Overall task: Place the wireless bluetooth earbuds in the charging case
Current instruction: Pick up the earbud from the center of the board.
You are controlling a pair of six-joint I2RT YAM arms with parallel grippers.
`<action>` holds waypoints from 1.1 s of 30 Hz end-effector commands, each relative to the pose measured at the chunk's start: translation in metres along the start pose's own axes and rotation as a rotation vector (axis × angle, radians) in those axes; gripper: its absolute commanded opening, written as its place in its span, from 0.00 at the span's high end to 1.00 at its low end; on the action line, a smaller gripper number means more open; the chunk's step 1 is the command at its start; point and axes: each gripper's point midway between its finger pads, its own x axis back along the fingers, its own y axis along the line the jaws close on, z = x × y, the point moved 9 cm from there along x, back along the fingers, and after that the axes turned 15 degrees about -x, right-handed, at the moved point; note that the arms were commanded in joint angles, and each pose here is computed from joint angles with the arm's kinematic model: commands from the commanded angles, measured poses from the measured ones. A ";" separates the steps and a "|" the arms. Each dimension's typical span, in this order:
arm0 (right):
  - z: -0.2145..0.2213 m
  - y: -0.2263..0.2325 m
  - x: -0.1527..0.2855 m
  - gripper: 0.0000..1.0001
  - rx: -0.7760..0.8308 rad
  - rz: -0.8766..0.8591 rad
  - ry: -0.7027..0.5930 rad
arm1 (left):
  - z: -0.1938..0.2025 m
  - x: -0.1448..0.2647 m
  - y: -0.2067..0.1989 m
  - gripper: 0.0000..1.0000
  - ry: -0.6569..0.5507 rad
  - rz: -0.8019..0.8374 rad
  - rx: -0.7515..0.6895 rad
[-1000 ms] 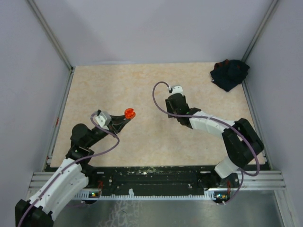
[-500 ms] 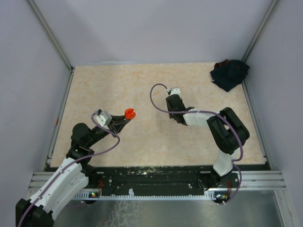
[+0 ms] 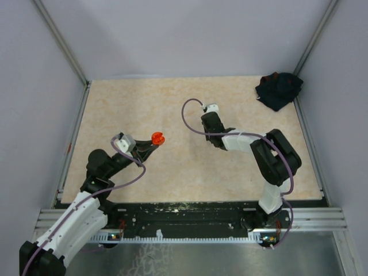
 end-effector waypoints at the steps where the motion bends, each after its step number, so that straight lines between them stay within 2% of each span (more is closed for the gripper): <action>1: -0.019 0.006 -0.007 0.70 -0.031 -0.022 -0.053 | -0.016 -0.002 0.006 1.00 -0.045 -0.005 -0.020; 8: -0.017 0.005 -0.013 0.71 -0.040 -0.022 -0.034 | -0.017 -0.002 0.006 1.00 -0.046 -0.003 -0.019; 23: -0.015 0.004 -0.011 0.81 -0.051 -0.032 -0.007 | -0.017 -0.002 0.006 1.00 -0.047 -0.003 -0.017; 28: -0.011 0.005 -0.014 0.75 -0.039 -0.037 0.026 | -0.016 -0.002 0.006 1.00 -0.047 0.000 -0.015; 33: -0.006 0.006 -0.018 0.75 -0.038 -0.032 0.056 | -0.016 -0.002 0.006 1.00 -0.045 -0.001 -0.014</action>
